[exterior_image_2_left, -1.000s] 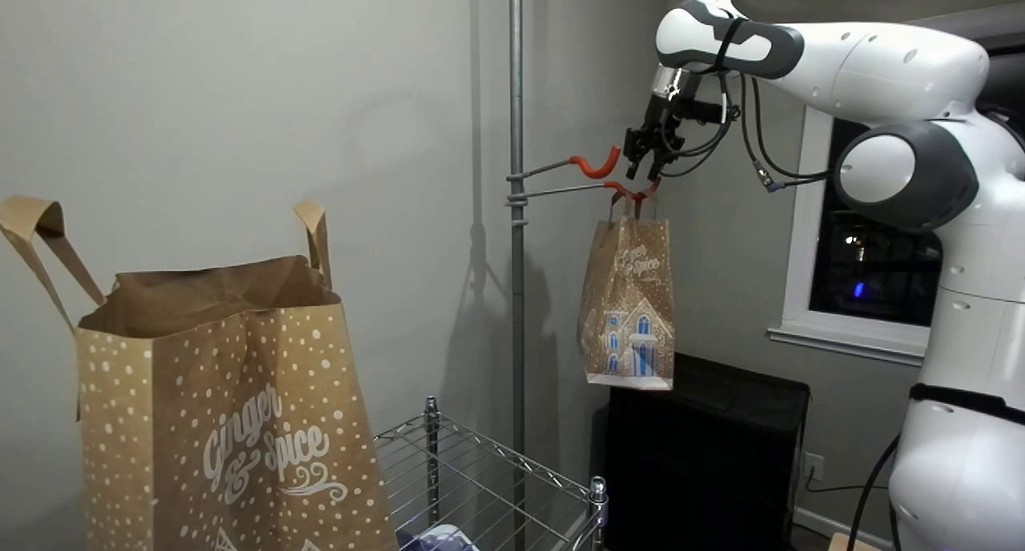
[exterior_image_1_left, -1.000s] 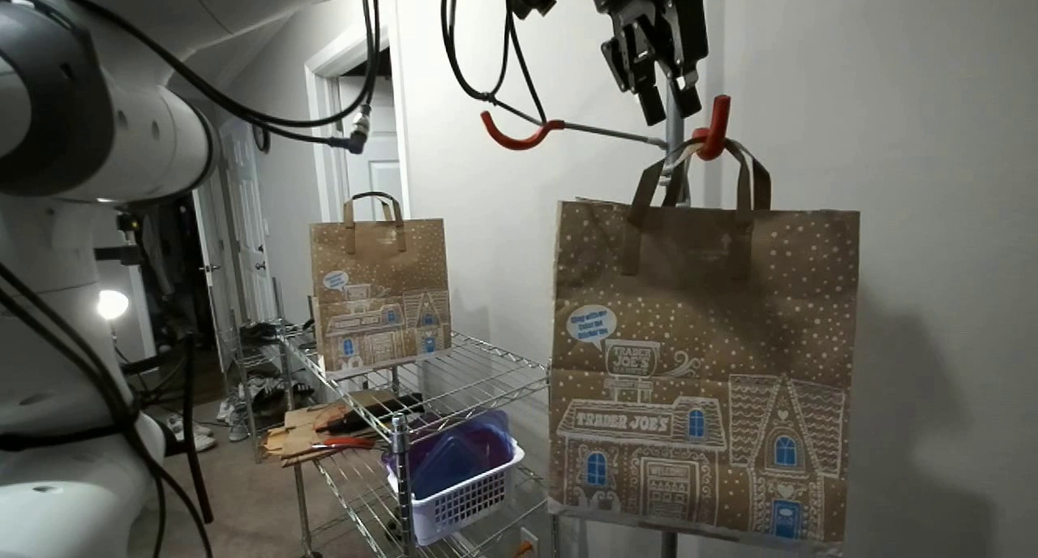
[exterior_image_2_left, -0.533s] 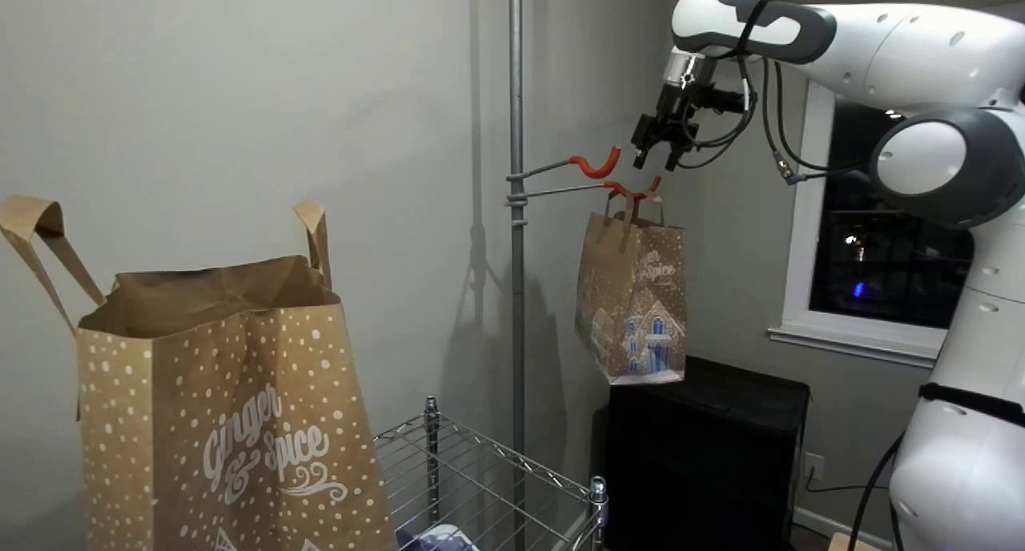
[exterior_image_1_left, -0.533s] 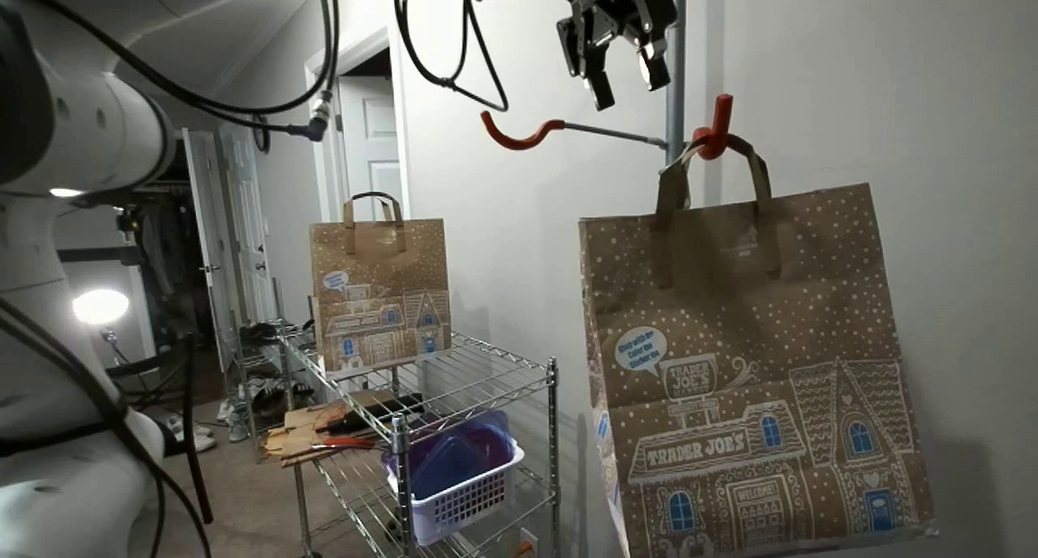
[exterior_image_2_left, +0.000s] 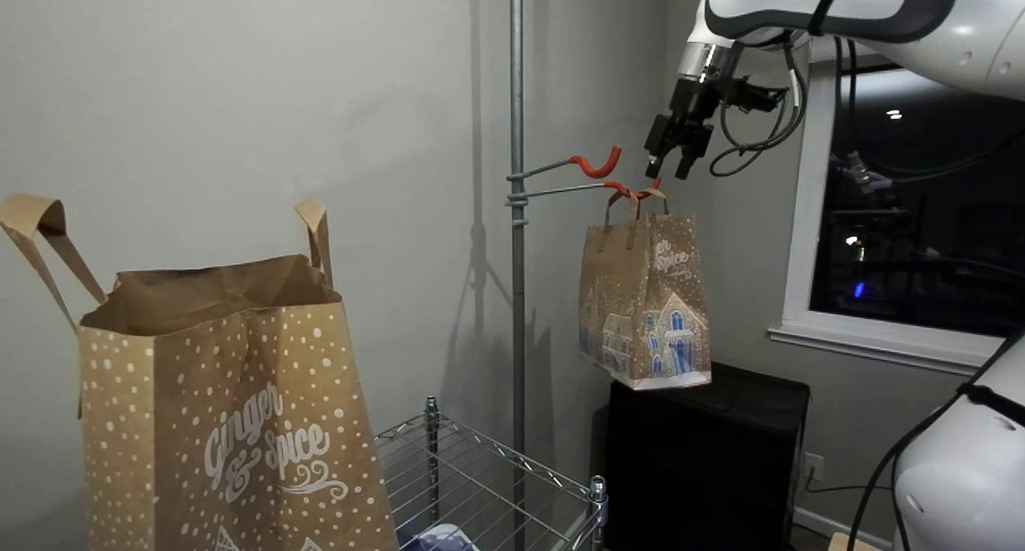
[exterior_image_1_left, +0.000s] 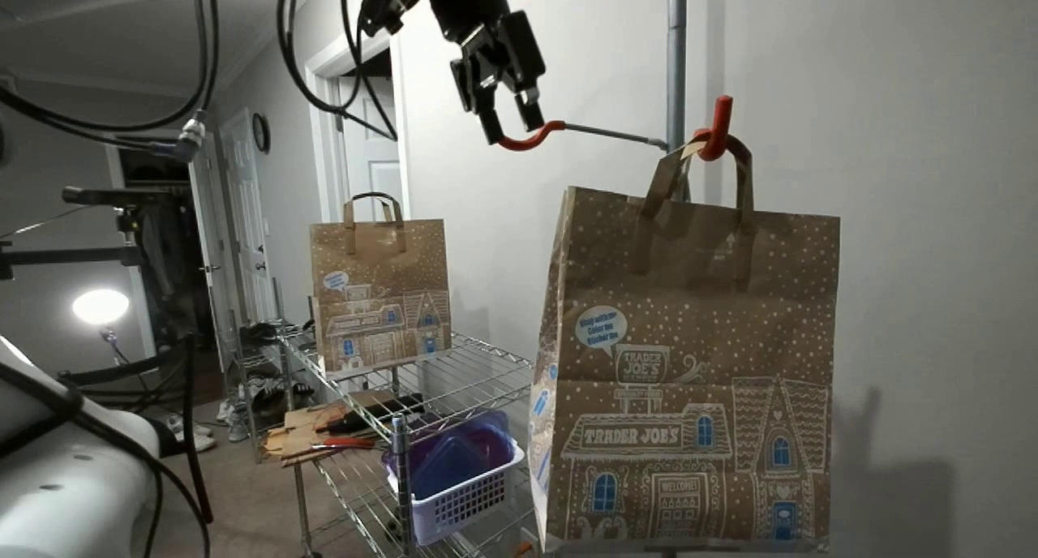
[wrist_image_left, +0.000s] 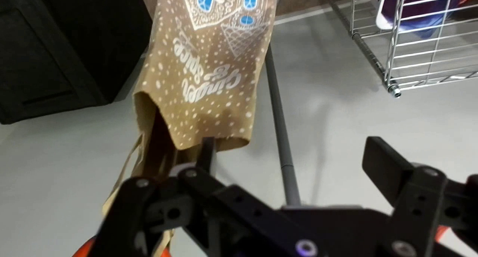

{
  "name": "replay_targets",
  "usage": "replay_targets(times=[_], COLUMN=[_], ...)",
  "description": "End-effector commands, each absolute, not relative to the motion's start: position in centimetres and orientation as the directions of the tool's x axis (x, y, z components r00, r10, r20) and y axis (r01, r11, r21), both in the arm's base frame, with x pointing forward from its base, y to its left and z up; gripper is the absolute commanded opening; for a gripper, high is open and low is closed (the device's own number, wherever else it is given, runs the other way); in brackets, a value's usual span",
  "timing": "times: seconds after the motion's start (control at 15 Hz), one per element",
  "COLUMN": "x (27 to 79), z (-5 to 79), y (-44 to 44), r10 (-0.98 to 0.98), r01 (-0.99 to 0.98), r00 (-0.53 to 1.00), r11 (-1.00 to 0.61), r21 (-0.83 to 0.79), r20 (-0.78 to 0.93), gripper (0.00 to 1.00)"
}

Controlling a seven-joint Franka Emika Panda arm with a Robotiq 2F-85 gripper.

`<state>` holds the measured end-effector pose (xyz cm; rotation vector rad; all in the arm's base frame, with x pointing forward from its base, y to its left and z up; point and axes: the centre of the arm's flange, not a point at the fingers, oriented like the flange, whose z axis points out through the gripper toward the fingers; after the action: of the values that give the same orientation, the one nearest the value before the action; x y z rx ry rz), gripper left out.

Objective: Hang the paper bags on the rack

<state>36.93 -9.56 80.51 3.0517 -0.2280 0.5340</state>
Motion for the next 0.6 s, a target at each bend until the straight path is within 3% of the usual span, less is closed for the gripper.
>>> replay_targets(times=[0.0, 0.53], x=[32.8, 31.0], z=[74.3, 66.0], y=[-4.3, 9.3], r10=[-0.1, 0.042], r01=[-0.116, 0.02], r00=[0.94, 0.98], r11=[-0.993, -0.993], r21=[0.03, 0.116], r20=[0.326, 0.193], gripper=[1.0, 1.0])
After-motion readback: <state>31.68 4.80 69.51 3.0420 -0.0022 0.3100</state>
